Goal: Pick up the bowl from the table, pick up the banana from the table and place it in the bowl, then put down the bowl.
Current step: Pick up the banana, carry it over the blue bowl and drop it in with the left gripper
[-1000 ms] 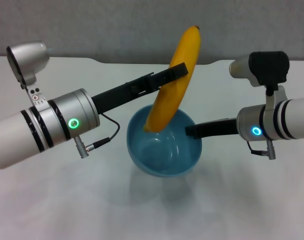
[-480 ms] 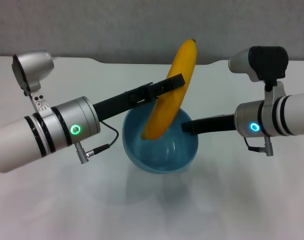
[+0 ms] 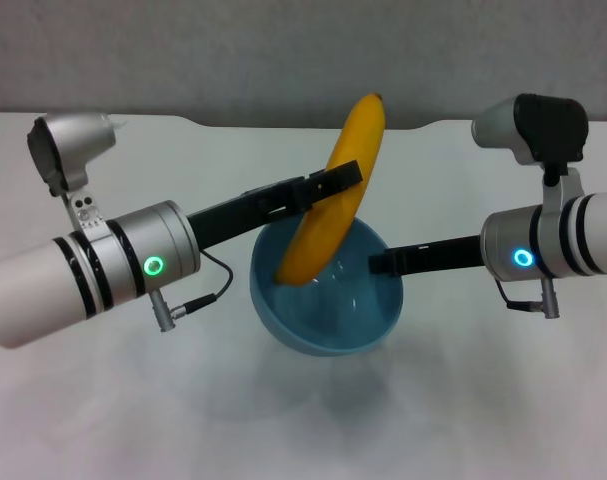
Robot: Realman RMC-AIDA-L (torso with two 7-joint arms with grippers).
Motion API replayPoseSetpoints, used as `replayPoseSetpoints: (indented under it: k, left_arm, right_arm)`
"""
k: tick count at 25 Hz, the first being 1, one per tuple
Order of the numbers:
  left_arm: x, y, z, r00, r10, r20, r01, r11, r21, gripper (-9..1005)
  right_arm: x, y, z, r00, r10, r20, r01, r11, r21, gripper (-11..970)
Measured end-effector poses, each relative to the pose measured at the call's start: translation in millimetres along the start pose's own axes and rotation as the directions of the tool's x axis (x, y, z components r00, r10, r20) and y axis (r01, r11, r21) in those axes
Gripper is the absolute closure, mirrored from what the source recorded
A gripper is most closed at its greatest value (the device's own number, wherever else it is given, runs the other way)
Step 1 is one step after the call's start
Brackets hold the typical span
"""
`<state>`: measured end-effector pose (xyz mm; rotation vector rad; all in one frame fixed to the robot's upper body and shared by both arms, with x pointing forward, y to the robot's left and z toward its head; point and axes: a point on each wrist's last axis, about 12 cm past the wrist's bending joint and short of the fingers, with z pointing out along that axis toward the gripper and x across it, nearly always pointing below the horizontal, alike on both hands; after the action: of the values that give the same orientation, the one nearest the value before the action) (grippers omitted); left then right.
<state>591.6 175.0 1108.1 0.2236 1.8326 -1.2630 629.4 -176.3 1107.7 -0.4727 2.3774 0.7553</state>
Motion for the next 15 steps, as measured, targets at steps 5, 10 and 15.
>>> replayPoseSetpoints:
  k: [5, 10, 15]
  left_arm:
    - [1.8, 6.7, -4.2, 1.000, -0.013, 0.002, 0.014, 1.000, -0.025, 476]
    - [3.3, 8.3, -5.9, 1.000, -0.014, 0.001, 0.014, 0.999, -0.032, 468]
    - [5.7, 7.2, -5.7, 1.000, -0.016, -0.008, 0.015, 1.000, -0.023, 460]
  right_arm:
    - [-0.5, -4.8, -2.8, 1.000, 0.021, 0.006, -0.021, 1.000, 0.005, 924]
    - [-1.5, -7.3, -4.8, 0.999, 0.031, 0.014, -0.031, 0.999, 0.008, 923]
    - [0.0, -9.9, -5.0, 0.999, 0.039, 0.011, -0.039, 0.999, 0.013, 922]
